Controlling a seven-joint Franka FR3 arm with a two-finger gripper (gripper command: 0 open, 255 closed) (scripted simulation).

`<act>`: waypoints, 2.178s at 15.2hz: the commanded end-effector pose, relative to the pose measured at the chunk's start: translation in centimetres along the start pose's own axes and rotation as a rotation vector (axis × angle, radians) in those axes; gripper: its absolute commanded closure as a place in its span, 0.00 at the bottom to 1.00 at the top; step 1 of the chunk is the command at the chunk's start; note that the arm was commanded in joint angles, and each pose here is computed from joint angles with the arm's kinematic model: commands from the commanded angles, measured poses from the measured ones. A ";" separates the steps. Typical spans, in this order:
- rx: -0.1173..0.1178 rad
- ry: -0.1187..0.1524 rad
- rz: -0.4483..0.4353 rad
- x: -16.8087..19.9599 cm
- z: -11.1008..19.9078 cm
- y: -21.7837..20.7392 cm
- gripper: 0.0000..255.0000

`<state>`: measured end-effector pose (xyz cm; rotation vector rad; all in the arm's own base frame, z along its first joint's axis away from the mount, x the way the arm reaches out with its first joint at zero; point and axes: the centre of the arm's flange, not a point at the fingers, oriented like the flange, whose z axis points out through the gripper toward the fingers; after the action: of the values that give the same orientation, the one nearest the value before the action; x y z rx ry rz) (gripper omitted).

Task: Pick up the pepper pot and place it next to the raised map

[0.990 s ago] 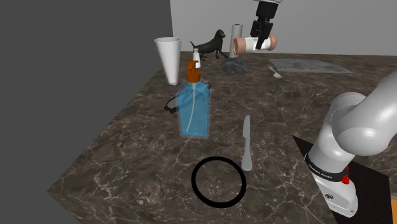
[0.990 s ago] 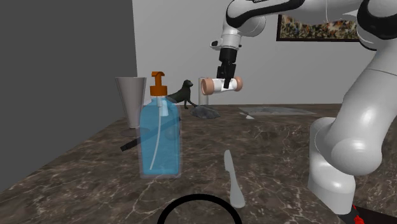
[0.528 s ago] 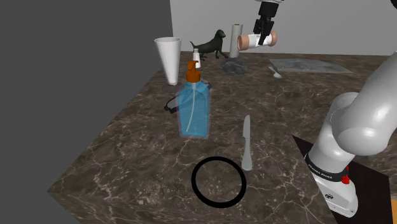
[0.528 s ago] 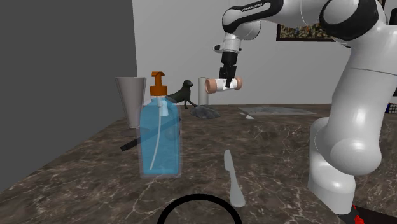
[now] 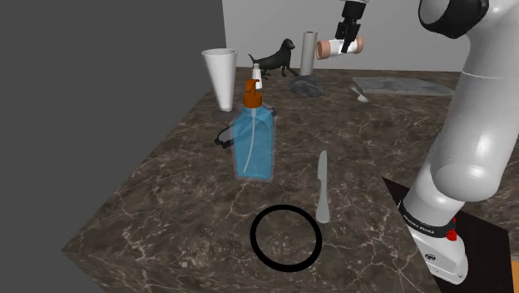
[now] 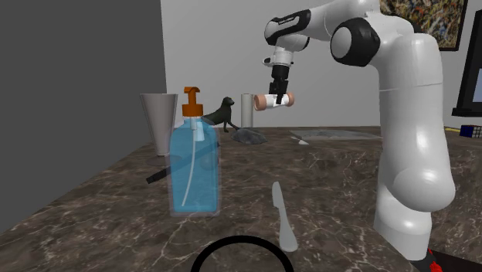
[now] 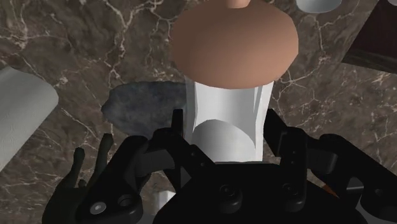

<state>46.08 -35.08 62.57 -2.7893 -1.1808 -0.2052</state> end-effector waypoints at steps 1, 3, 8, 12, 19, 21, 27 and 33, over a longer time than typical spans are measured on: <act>0.000 0.000 -0.005 -1.2 -0.4 2.4 1.00; 0.000 0.000 -0.005 -1.8 0.0 3.4 1.00; 0.000 0.000 -0.005 -2.2 2.6 3.6 1.00; 0.000 0.000 -0.005 -2.6 4.7 3.6 1.00; 0.000 0.000 -0.005 -3.2 8.3 3.8 1.00; 0.000 0.000 -0.005 -3.4 9.4 3.9 1.00; 0.000 0.000 -0.005 -3.9 12.5 4.0 1.00; 0.000 0.000 -0.005 -3.9 12.5 4.0 1.00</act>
<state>47.30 -38.79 49.85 -2.7905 -1.1900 -0.2157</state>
